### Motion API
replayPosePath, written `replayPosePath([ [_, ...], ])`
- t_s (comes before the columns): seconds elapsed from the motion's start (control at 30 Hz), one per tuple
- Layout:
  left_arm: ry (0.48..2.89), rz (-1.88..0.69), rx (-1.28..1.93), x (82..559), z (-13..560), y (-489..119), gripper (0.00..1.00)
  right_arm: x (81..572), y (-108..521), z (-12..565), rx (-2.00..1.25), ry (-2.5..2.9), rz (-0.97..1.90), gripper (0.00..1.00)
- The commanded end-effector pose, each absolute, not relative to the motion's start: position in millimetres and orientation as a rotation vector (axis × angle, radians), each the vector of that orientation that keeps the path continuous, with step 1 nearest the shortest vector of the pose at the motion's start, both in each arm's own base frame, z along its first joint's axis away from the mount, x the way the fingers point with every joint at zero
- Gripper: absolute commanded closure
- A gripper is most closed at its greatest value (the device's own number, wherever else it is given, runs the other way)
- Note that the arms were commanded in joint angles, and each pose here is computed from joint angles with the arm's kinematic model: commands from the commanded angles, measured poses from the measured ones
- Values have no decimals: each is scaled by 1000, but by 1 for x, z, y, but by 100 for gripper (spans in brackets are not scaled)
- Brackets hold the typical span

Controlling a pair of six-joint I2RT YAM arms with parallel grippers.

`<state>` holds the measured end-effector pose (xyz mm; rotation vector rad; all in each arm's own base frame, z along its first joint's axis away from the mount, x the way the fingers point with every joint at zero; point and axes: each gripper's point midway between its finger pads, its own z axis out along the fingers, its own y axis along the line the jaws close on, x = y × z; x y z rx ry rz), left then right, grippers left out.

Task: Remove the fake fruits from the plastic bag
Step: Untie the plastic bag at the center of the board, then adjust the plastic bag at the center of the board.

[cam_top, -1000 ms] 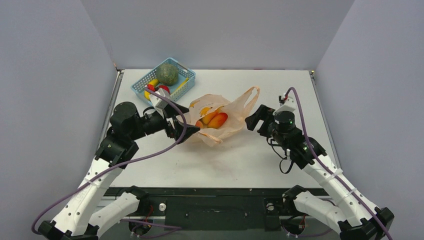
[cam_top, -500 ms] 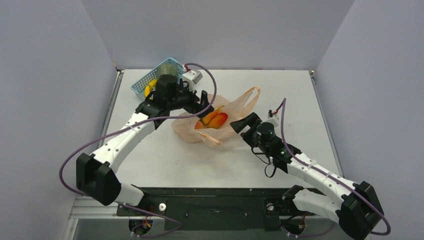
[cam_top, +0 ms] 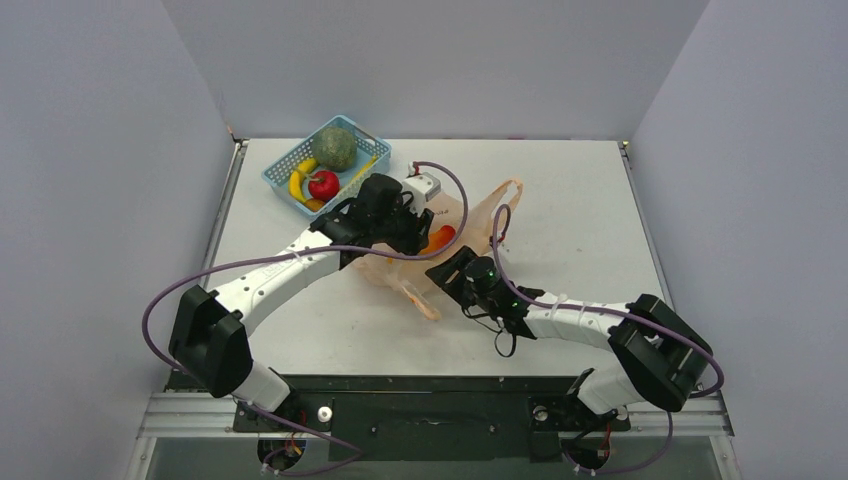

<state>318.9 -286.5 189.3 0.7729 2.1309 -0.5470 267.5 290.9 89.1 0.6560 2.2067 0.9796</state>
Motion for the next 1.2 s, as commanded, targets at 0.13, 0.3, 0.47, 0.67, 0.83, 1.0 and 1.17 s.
replayPosePath([
  [0.13,2078,-301,587,347,218,-254,100,276,294,108,444,2108,863,100],
  [0.3,2020,-281,500,349,236,-239,100,237,277,99,239,2089,662,100],
  [0.47,1973,-317,507,344,245,-233,100,209,268,82,68,2136,613,100],
  [0.67,1944,-382,557,333,251,-239,100,196,272,87,-197,2228,542,97],
  [0.83,2040,-441,644,313,258,-248,100,200,276,118,-228,2180,555,69],
  [1.0,1966,-441,638,308,252,-242,100,210,258,142,-87,2083,456,62],
  [1.17,1955,-445,638,302,240,-238,100,202,247,151,-55,2024,439,48],
])
